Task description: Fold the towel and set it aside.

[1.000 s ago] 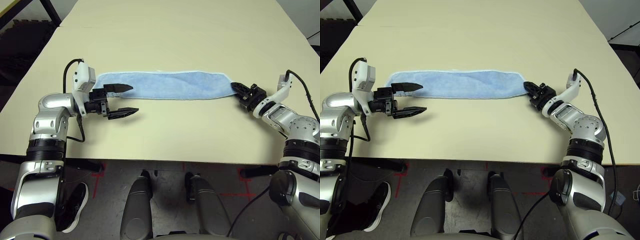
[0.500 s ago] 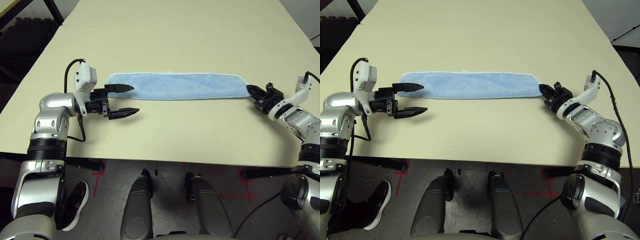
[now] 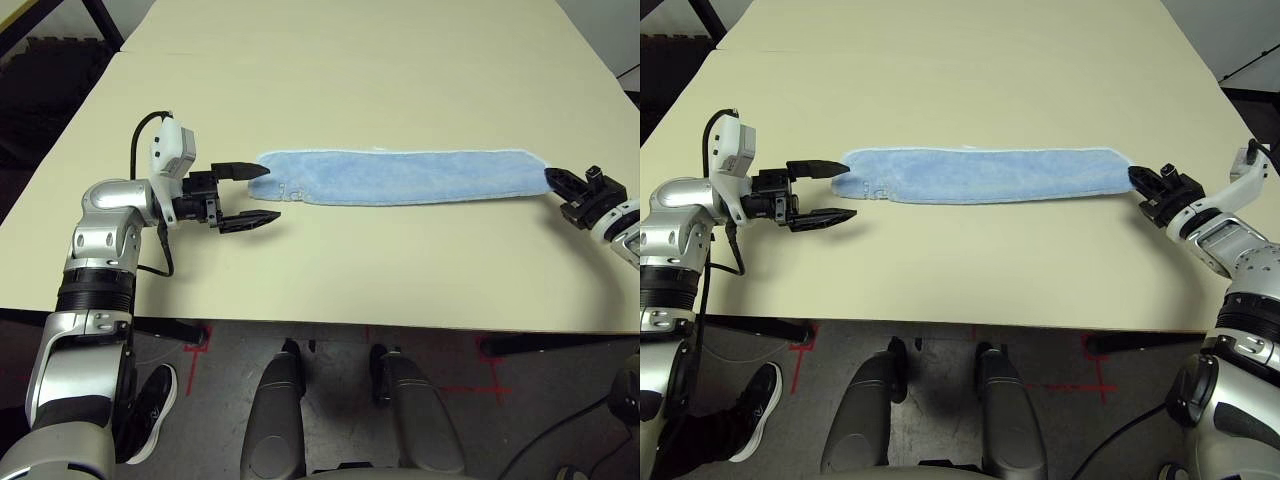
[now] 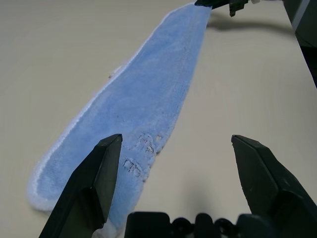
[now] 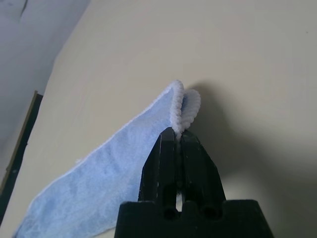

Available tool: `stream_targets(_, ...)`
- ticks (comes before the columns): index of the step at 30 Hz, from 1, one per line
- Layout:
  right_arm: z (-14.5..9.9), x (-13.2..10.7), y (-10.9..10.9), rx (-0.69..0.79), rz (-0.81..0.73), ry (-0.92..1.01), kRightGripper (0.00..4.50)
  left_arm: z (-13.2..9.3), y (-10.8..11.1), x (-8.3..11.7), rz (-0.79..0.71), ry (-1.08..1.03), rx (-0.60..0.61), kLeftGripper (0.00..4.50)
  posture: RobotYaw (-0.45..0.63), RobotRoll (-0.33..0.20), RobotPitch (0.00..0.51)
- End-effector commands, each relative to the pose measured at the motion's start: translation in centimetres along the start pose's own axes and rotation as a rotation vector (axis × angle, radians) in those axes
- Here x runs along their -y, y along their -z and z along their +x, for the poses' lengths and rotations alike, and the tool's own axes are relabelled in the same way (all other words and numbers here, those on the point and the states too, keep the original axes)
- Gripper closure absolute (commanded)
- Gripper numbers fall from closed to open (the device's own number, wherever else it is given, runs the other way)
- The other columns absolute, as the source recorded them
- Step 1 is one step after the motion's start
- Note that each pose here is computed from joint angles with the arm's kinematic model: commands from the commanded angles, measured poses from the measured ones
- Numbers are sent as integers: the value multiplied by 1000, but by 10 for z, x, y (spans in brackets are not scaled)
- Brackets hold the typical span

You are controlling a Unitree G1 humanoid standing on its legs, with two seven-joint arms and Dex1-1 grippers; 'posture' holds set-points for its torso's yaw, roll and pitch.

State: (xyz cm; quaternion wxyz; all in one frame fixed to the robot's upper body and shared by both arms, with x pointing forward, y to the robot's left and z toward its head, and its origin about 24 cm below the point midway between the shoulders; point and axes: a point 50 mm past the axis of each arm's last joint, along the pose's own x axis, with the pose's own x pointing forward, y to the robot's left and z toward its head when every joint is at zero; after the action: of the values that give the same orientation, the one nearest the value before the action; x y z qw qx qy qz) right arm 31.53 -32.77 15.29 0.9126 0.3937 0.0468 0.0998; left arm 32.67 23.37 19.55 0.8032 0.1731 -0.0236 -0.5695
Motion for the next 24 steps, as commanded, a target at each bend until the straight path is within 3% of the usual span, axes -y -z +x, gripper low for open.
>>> stream_targets(1,5,-14,-3,-1,8,-85,4435,2,2,2,2,21,-7,0,-37,0,217)
stream_targets(11,21,-57,-1,-93,-47,-298,4435,0,3,3,-1,20,-14,0,-29,0,219)
stream_targets(24,40,-96,37,-274,-140,-452,4435,1,1,0,21,27,-1,0,-22,0,218)
